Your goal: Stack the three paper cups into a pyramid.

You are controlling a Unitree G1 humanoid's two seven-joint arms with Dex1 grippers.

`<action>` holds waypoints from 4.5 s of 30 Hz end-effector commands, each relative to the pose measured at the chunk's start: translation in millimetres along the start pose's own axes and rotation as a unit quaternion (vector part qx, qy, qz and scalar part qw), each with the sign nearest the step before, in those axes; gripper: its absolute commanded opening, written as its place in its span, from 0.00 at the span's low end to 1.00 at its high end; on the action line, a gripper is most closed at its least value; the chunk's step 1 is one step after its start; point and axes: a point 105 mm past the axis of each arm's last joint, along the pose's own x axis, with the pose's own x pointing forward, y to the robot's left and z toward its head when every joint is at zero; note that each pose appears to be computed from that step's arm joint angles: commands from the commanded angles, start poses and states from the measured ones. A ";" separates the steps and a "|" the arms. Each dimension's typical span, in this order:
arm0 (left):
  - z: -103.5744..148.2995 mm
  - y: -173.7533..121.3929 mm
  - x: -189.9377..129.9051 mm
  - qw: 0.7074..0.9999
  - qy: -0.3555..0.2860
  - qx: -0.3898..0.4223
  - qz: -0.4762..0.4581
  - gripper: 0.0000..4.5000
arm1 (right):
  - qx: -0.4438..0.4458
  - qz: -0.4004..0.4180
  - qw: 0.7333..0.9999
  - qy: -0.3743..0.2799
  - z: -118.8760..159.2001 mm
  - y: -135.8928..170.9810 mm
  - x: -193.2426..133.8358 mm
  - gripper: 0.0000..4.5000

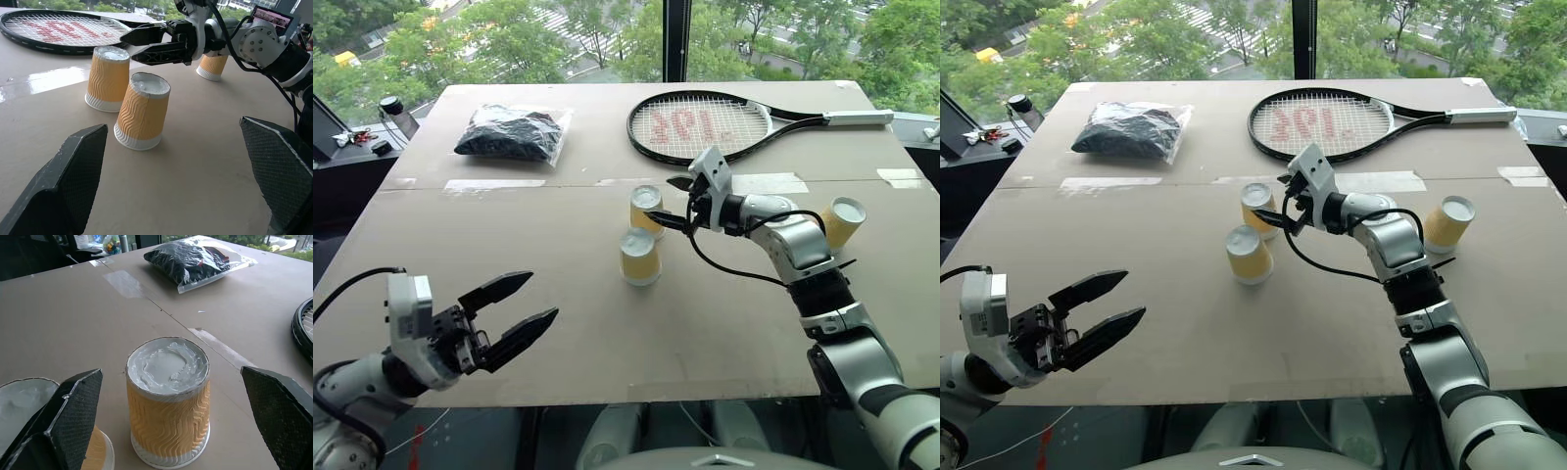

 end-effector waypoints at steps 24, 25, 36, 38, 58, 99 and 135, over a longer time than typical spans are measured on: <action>11.5 -8.7 -6.7 0.999 -0.035 0.025 0.031 1.00 | -0.048 -0.006 0.998 -0.032 21.0 -29.6 14.6 0.46; 11.8 -7.7 -5.2 0.998 -0.038 0.024 0.033 1.00 | -0.058 -0.018 0.997 -0.042 28.6 -37.0 5.3 0.46; 10.1 -5.0 -7.4 0.999 -0.053 0.007 -0.012 1.00 | -0.101 0.033 0.994 0.000 20.0 2.8 -96.8 0.46; 6.5 -4.9 -11.7 0.999 -0.035 0.014 -0.026 1.00 | -0.085 0.046 0.995 0.004 11.4 19.8 -104.3 0.46; 1.2 2.2 -22.6 0.999 -0.014 0.019 -0.040 1.00 | -0.059 0.052 0.997 0.013 -24.2 62.8 -80.1 0.46; 3.2 -1.9 23.1 0.990 -0.040 0.016 -0.136 1.00 | -0.045 -0.462 0.881 0.085 -27.4 -78.7 -250.6 0.98; 31.7 1.0 3.8 0.985 -0.125 0.012 -0.118 1.00 | -0.061 -0.005 0.997 -0.053 72.0 36.5 -104.9 0.50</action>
